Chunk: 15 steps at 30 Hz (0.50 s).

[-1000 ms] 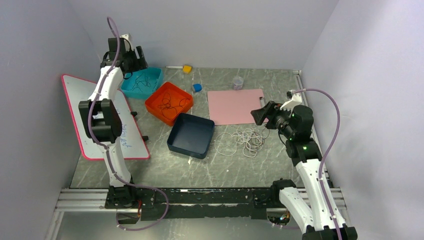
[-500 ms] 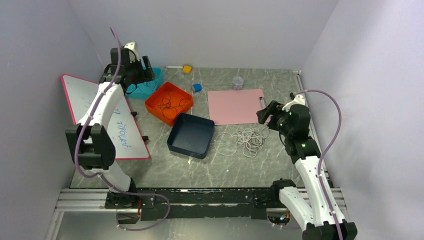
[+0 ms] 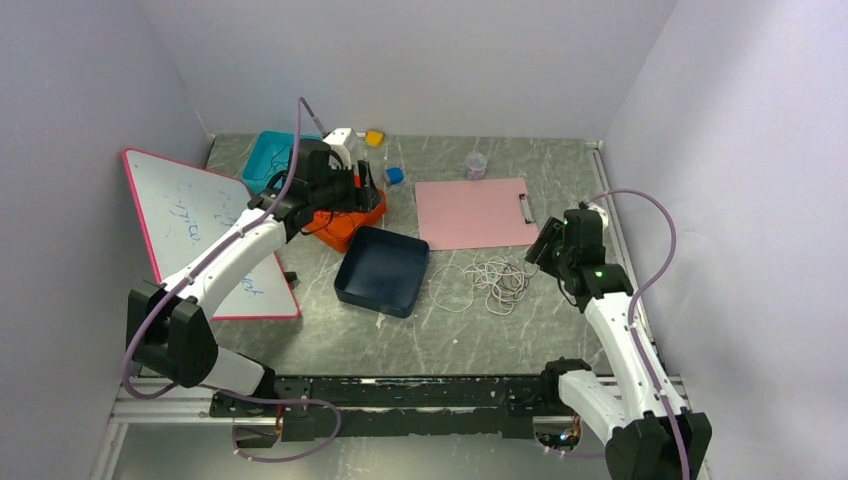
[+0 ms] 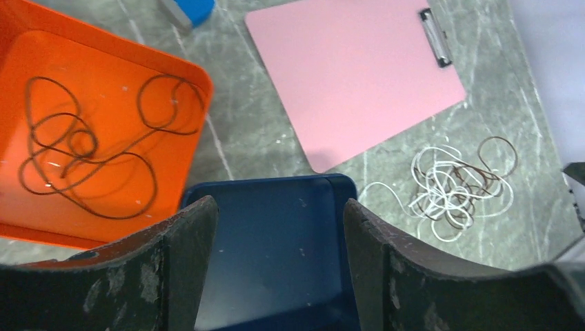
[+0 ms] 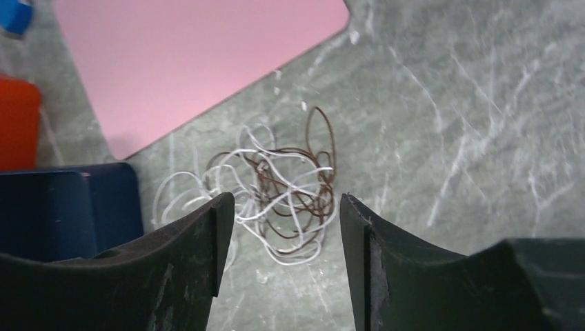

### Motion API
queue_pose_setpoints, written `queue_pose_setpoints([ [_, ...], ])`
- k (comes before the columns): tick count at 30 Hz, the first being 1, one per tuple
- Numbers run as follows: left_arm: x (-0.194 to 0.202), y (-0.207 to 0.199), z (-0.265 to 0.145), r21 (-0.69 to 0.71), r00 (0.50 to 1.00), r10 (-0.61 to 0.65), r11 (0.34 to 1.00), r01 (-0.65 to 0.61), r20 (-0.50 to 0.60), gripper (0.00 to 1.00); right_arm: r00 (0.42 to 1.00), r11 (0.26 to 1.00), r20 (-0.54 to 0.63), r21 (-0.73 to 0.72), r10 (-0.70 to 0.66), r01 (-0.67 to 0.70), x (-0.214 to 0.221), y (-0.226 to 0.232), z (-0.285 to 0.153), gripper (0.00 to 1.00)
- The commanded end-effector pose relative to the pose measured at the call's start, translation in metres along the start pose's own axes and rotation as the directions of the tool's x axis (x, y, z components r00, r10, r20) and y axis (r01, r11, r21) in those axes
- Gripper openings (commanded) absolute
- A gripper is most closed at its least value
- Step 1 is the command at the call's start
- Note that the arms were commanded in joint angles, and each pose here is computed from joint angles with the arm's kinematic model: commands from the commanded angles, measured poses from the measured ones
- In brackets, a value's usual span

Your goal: Untangle the cables

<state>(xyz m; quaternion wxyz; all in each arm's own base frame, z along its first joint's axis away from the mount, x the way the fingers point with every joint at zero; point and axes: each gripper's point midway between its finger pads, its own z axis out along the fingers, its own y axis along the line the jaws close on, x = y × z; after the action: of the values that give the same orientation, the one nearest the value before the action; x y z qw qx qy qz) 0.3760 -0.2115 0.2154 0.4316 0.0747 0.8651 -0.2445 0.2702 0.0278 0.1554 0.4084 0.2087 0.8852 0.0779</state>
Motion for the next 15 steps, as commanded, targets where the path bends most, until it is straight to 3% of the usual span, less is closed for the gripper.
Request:
queue_pose_setpoints([
  [1, -0.009, -0.027, -0.007, 0.078, 0.997, -0.037, 0.996, 0.032, 0.063, 0.71, 0.998, 0.990, -0.058, 0.138, 0.012, -0.004, 0.022, -0.029, 0.006, 0.61],
  [10, -0.005, -0.028, -0.015, 0.066, 0.997, -0.016, 0.998, 0.012, 0.071, 0.71, 0.995, 0.985, -0.091, 0.172, 0.037, -0.021, 0.036, -0.035, 0.041, 0.55],
  [15, -0.006, -0.027, -0.018, 0.064, 0.997, -0.012, 0.998, 0.007, 0.074, 0.71, 0.995, 0.986, -0.088, 0.164, 0.043, -0.029, 0.040, -0.035, 0.060, 0.43],
])
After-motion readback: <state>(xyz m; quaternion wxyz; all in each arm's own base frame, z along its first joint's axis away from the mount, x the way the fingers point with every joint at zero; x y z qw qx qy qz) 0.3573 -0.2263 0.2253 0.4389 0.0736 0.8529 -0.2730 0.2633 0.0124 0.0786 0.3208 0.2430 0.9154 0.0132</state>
